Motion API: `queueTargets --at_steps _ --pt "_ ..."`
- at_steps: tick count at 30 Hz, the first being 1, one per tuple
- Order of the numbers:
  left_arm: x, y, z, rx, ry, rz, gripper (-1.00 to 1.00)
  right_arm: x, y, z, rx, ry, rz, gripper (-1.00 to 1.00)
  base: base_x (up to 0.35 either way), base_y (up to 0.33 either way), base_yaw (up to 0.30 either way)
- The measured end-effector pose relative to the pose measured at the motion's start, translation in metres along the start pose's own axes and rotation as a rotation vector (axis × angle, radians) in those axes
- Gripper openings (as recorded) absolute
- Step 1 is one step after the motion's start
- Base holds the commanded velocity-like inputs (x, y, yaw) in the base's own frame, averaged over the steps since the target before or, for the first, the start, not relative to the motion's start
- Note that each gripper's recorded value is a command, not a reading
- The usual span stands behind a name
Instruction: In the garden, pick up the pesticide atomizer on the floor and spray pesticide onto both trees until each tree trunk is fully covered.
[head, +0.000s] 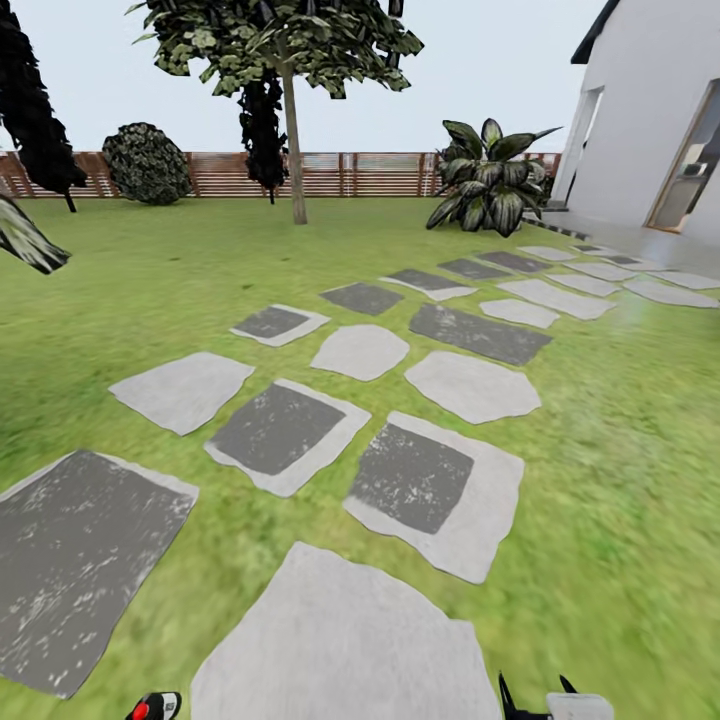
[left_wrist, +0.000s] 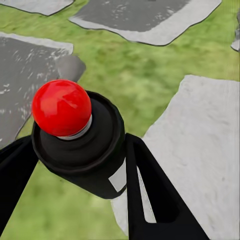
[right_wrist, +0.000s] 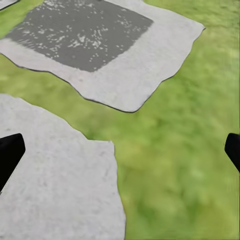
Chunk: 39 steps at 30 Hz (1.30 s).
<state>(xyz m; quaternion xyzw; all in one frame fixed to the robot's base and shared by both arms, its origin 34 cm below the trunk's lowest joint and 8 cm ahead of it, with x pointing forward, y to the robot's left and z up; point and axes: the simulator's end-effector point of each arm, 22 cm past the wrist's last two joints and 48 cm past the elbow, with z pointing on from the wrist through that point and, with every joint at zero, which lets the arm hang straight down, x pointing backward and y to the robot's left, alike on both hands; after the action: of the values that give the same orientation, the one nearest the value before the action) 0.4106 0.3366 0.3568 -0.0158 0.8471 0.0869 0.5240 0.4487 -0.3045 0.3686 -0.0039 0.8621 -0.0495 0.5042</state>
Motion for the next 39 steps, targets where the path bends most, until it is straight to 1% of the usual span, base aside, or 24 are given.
queueTargets --at_steps 39 --pt "0.0001 0.0 0.0 0.0 0.0 0.0 -1.0 0.0 0.0004 0.0 -0.001 0.0 0.0 1.0 0.336 0.0 0.0"
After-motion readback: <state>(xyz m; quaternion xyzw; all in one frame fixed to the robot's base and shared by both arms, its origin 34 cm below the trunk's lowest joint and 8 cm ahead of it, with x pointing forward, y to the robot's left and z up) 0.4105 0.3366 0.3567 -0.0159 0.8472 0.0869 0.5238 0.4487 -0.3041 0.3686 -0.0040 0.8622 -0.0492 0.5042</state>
